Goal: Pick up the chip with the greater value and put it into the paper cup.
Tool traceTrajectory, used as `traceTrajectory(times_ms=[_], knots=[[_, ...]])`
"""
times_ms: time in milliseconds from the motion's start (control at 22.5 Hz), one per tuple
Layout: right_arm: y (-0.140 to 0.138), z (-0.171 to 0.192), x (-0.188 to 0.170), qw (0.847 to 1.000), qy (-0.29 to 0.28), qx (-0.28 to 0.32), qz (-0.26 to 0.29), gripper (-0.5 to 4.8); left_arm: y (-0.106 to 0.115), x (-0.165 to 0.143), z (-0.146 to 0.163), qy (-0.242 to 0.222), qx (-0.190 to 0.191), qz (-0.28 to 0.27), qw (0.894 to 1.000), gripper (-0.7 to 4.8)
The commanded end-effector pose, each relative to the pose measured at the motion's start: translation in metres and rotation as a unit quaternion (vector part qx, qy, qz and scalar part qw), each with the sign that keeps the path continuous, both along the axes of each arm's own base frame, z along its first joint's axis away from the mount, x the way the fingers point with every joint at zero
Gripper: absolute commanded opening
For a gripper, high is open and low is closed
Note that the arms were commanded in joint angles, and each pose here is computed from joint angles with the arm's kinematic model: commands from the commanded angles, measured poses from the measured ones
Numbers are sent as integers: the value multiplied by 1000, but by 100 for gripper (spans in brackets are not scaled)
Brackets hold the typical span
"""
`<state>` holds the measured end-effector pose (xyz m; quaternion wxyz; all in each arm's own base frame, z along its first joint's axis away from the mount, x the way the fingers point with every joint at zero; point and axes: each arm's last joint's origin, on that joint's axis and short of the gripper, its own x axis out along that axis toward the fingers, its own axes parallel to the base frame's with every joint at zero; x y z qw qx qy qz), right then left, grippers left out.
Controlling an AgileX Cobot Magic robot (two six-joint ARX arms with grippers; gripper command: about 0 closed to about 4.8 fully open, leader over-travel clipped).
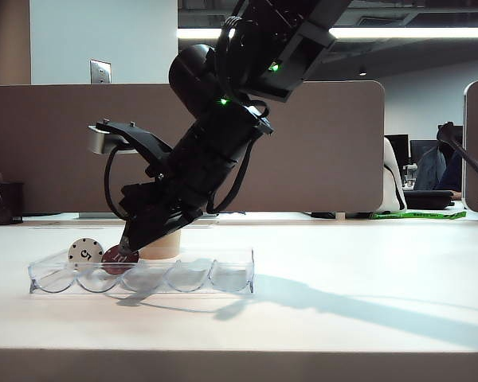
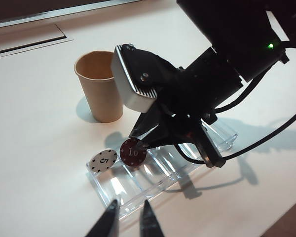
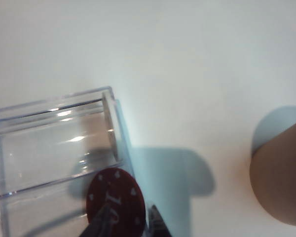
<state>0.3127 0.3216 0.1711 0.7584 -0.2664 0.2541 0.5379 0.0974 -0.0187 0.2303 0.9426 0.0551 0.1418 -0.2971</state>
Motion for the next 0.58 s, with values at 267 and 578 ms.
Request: traceTrajectory(times_ms=[267,578], knots=[[1,3,0,1000,-2,5,2,103,0,0,2,-9,0,-4,1000,60],[2,3,0,1000,-7,9,2,15,0,0,2,-9,0,-4,1000,60]])
